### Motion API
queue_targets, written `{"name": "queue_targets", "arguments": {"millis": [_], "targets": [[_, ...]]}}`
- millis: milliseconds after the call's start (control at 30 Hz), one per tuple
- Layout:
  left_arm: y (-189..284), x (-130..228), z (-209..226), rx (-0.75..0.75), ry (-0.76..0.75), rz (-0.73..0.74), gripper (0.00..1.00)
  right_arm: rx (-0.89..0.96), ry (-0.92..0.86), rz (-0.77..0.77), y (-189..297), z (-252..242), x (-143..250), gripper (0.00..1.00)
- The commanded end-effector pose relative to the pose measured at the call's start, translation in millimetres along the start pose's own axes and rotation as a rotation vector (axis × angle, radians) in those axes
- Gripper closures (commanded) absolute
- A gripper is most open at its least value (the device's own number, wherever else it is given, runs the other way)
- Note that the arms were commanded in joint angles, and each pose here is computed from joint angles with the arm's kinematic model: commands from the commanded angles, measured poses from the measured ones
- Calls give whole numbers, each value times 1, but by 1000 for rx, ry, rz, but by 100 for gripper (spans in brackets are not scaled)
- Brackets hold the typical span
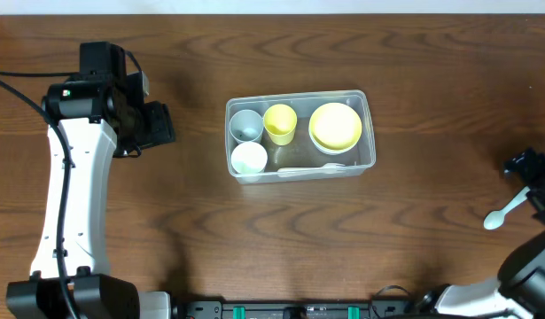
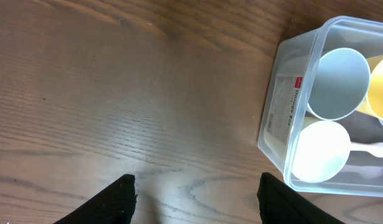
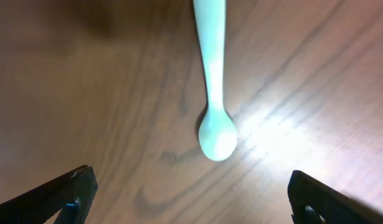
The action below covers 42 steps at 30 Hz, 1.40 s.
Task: Pack container
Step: 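Move the right gripper to the light-blue spoon and grasp it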
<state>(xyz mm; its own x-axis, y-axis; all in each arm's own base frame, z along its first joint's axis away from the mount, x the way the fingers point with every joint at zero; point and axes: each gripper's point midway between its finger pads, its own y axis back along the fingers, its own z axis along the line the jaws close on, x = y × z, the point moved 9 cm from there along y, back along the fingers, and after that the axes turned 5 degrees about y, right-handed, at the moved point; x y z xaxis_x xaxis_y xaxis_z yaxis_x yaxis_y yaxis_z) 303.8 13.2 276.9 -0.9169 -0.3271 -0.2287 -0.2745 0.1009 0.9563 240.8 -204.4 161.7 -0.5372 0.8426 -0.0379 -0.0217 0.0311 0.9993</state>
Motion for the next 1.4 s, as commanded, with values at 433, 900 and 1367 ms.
{"name": "queue_targets", "arguments": {"millis": [433, 900, 1367], "targets": [[-3, 0, 2, -8, -4, 10, 36, 33, 26, 104, -64, -7, 21, 1], [-3, 0, 2, -8, -5, 10, 36, 70, 28, 48, -81, -12, 23, 1], [-3, 0, 2, -8, -5, 9, 36, 73, 28, 61, -84, -14, 27, 48]]}}
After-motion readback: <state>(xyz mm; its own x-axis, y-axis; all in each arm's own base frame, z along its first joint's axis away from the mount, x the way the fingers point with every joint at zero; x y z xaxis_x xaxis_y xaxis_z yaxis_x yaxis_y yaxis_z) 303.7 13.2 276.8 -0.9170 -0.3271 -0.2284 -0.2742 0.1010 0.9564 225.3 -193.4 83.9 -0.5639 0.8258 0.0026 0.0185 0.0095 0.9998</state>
